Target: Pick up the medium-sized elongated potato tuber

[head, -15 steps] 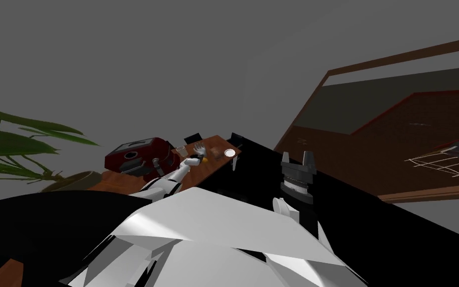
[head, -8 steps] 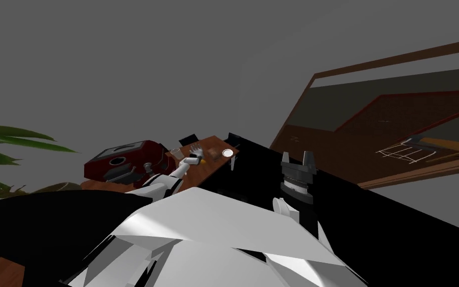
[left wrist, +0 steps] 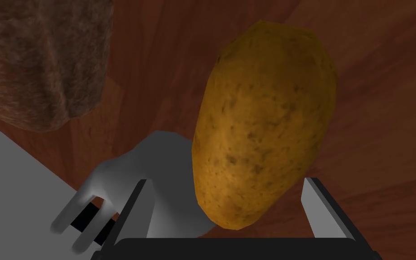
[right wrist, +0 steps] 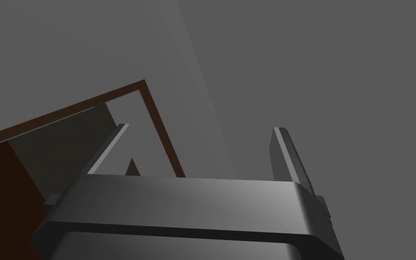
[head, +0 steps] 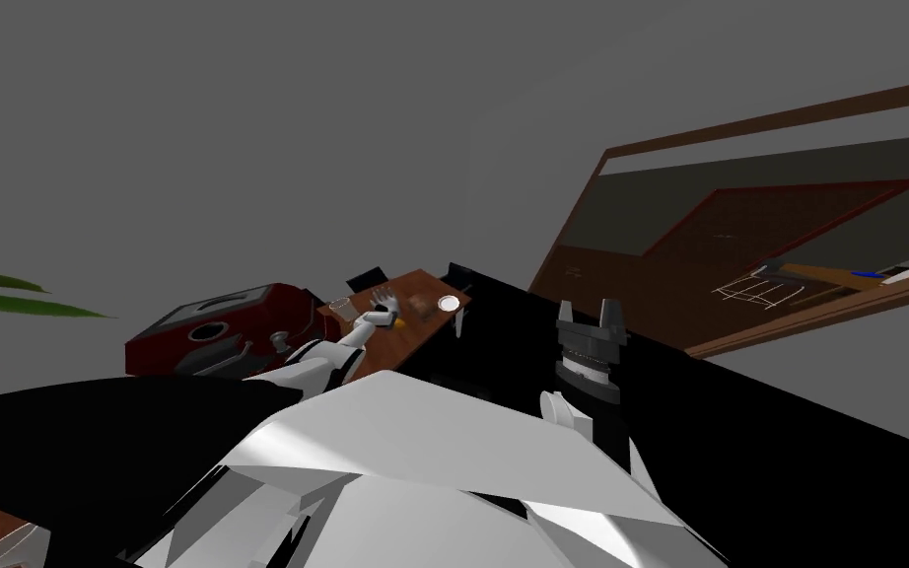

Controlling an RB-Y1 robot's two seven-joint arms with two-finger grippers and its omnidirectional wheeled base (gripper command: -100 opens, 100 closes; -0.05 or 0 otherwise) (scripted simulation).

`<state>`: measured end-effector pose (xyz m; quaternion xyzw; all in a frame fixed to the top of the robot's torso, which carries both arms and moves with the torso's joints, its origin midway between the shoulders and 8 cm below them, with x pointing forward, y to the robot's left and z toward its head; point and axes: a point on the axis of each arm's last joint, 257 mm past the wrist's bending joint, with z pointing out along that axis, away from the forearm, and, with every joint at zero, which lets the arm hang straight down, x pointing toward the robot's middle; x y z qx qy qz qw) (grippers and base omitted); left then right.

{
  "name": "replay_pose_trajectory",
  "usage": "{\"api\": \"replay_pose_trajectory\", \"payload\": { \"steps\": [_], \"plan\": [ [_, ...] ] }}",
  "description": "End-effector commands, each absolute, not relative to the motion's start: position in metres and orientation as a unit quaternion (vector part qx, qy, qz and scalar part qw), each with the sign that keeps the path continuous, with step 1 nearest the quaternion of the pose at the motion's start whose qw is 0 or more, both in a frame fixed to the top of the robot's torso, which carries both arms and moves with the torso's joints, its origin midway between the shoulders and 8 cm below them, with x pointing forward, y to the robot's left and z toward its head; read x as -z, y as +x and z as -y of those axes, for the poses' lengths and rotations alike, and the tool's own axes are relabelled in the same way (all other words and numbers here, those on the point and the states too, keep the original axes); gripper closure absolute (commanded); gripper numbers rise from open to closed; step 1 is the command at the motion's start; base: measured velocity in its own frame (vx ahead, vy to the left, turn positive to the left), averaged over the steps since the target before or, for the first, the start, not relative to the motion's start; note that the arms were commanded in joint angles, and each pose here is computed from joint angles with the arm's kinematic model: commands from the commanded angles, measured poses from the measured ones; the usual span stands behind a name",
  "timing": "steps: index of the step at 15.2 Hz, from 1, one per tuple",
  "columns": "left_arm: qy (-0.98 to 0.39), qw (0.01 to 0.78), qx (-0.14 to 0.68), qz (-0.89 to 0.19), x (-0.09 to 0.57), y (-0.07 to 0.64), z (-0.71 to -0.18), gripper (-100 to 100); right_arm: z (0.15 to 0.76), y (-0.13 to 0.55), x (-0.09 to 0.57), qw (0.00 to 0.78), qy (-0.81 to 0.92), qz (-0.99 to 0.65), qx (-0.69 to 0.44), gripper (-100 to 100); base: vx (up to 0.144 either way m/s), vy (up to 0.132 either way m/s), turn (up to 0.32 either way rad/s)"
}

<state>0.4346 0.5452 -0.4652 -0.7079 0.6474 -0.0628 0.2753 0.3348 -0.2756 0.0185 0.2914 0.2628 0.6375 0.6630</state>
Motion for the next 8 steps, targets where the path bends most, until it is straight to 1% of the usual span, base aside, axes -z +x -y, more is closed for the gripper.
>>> {"api": "replay_pose_trajectory", "payload": {
  "steps": [1, 3, 4, 5, 8],
  "plan": [
    [-0.713, 0.278, 0.061, -0.641, 0.4709, 0.4334, -0.5443, -100, 0.2756, 0.3348, -0.0185, 0.663, 0.291, -0.263, -0.637, 0, -0.016, 0.067, -0.124],
    [-0.715, 0.279, 0.06, -0.638, 0.4739, 0.4325, -0.5437, -100, 0.2757, 0.3348, -0.0185, 0.663, 0.291, -0.263, -0.637, 0, -0.018, 0.068, -0.085],
    [-0.713, 0.278, 0.061, -0.641, 0.4721, 0.4331, -0.5436, -100, 0.2757, 0.3348, -0.0185, 0.663, 0.291, -0.263, -0.637, 0, -0.01, 0.035, -0.026],
    [-0.714, 0.278, 0.061, -0.64, 0.4724, 0.4333, -0.5436, 100, 0.2757, 0.3348, -0.0185, 0.663, 0.291, -0.263, -0.637, 0, -0.006, 0.013, 0.004],
    [-0.714, 0.278, 0.061, -0.64, 0.4723, 0.4333, -0.5438, 100, 0.2757, 0.3348, -0.0185, 0.663, 0.292, -0.263, -0.637, 0, -0.001, 0.002, 0.002]
  ]
}}
